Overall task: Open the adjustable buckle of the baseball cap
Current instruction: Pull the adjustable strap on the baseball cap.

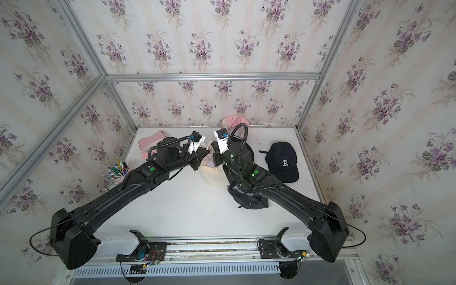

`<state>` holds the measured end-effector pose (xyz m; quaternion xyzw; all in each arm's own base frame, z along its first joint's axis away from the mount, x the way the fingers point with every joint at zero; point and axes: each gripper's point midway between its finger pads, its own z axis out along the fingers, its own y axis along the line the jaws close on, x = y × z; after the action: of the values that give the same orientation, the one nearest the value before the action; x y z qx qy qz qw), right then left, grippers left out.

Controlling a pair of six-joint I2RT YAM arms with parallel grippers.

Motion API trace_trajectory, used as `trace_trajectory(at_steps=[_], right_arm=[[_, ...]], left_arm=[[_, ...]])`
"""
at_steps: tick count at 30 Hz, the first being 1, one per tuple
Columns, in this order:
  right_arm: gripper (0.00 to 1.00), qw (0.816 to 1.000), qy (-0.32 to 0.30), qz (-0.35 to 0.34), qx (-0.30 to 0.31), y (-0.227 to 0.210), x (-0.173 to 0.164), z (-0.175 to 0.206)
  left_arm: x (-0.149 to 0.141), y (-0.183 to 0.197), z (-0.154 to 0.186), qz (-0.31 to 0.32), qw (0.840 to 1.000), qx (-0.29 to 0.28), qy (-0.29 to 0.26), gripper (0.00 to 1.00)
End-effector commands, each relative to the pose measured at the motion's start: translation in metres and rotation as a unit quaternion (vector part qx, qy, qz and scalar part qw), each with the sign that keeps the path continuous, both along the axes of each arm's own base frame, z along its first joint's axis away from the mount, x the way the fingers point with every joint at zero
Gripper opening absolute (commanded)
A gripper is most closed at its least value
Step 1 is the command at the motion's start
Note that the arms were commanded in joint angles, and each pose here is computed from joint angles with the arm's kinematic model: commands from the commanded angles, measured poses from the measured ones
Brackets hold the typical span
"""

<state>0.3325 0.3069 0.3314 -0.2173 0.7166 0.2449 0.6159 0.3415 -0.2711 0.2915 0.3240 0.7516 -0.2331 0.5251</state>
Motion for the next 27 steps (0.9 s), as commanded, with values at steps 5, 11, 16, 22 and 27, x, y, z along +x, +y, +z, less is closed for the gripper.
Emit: trace_trajectory(at_steps=[5,11,16,22,27], right_arm=[[0.0,0.999,-0.026,-0.011,0.041,-0.006,0.002,0.019],[0.0,0.999,-0.044,0.015,-0.026,-0.006,-0.009,0.003],[0.25,0.991,-0.075,0.063,-0.086,0.001,-0.022,-0.004],[0.35,0.984,-0.086,0.099,-0.119,0.013,-0.026,-0.011],[0.35,0.981,-0.091,0.105,-0.134,0.022,-0.027,-0.017]], left_arm=[[-0.002,0.004,0.002,0.015,1.0,0.0,0.004,0.05],[-0.004,0.011,0.017,0.025,0.999,0.004,-0.02,0.0],[-0.01,0.01,0.029,0.014,0.999,0.01,-0.036,0.0],[-0.018,0.004,0.031,-0.005,0.999,0.019,-0.031,0.0],[-0.02,0.005,0.03,-0.004,0.999,0.022,-0.029,0.0]])
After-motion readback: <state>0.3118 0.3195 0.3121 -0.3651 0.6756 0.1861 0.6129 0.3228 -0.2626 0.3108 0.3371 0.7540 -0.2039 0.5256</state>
